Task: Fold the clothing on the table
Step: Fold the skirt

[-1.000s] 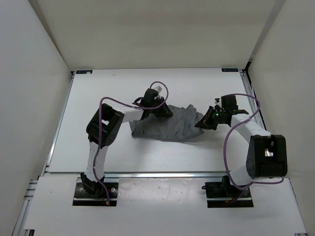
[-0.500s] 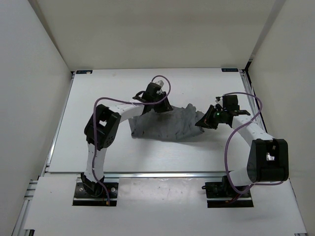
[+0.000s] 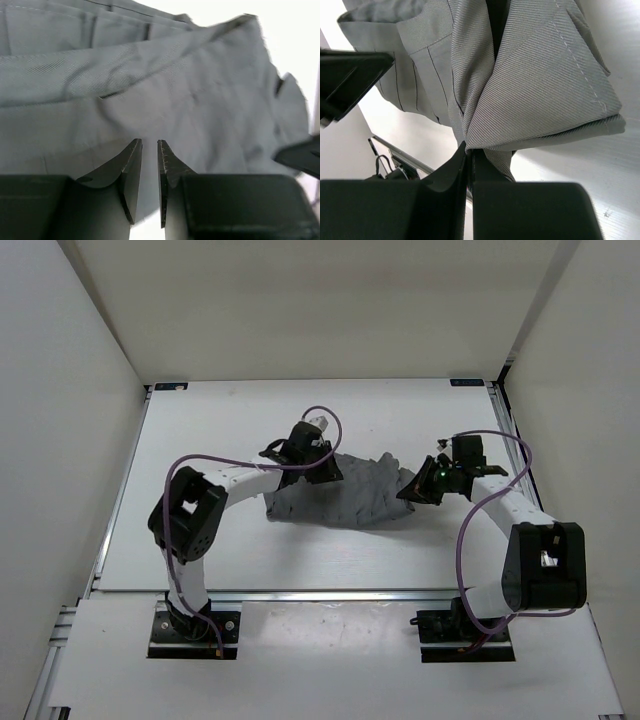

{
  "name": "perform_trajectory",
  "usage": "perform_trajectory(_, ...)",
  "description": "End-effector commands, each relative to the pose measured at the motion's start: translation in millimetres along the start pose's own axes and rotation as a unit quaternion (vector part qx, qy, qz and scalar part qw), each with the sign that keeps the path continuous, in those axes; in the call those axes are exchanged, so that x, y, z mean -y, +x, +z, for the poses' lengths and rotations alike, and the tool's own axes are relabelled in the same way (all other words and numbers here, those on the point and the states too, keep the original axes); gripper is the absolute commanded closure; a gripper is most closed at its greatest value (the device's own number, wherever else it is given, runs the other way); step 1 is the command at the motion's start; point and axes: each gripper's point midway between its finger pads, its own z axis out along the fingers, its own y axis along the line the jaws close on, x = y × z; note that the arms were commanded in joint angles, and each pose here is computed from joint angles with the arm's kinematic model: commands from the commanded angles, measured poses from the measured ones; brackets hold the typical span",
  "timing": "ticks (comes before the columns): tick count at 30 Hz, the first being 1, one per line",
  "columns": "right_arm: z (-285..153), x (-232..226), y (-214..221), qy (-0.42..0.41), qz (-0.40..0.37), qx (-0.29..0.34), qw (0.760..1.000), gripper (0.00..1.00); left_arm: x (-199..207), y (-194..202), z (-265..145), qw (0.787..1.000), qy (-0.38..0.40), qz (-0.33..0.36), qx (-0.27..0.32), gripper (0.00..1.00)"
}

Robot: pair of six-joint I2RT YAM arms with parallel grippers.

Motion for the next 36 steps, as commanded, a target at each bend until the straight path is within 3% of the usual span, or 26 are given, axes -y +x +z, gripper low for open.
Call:
perform_trajectory(1, -6, -10, 0, -0.024, -0.014, 0.004, 1.000, 1.00, -1, -6, 11, 1.000, -0.004, 0.016, 0.014, 0.71)
perform_trajectory(7, -7, -15, 2, -0.033, -0.014, 0.004, 0.999, 1.00, -30, 3, 46, 0.998, -0.054, 0.021, 0.002, 0.73)
perform_trajectory(14, -31, -19, -16, -0.034, -0.023, 0.035, 0.999, 1.00, -28, 38, 59, 0.997, -0.066, 0.038, -0.031, 0.74)
perform_trajectory(19, -46, -83, -27, -0.102, -0.105, 0.040, 0.988, 1.00, -7, 44, 55, 0.997, -0.045, 0.042, -0.036, 0.75)
perform_trajectory(23, -46, -143, -16, -0.178, -0.166, 0.011, 0.970, 1.00, 4, 32, 47, 0.999, -0.028, 0.038, -0.026, 0.75)
perform_trajectory(28, -30, -183, 12, -0.243, -0.201, -0.050, 0.948, 1.00, 15, 20, 39, 0.999, -0.013, 0.038, -0.016, 0.73)
perform_trajectory(34, -13, -170, 27, -0.233, -0.191, -0.076, 0.951, 1.00, 17, -37, -4, 0.998, -0.018, 0.046, 0.026, 0.62)
perform_trajectory(36, -17, -165, 23, -0.230, -0.190, -0.066, 0.952, 1.00, 12, -65, -36, 0.997, -0.029, 0.045, 0.061, 0.59)
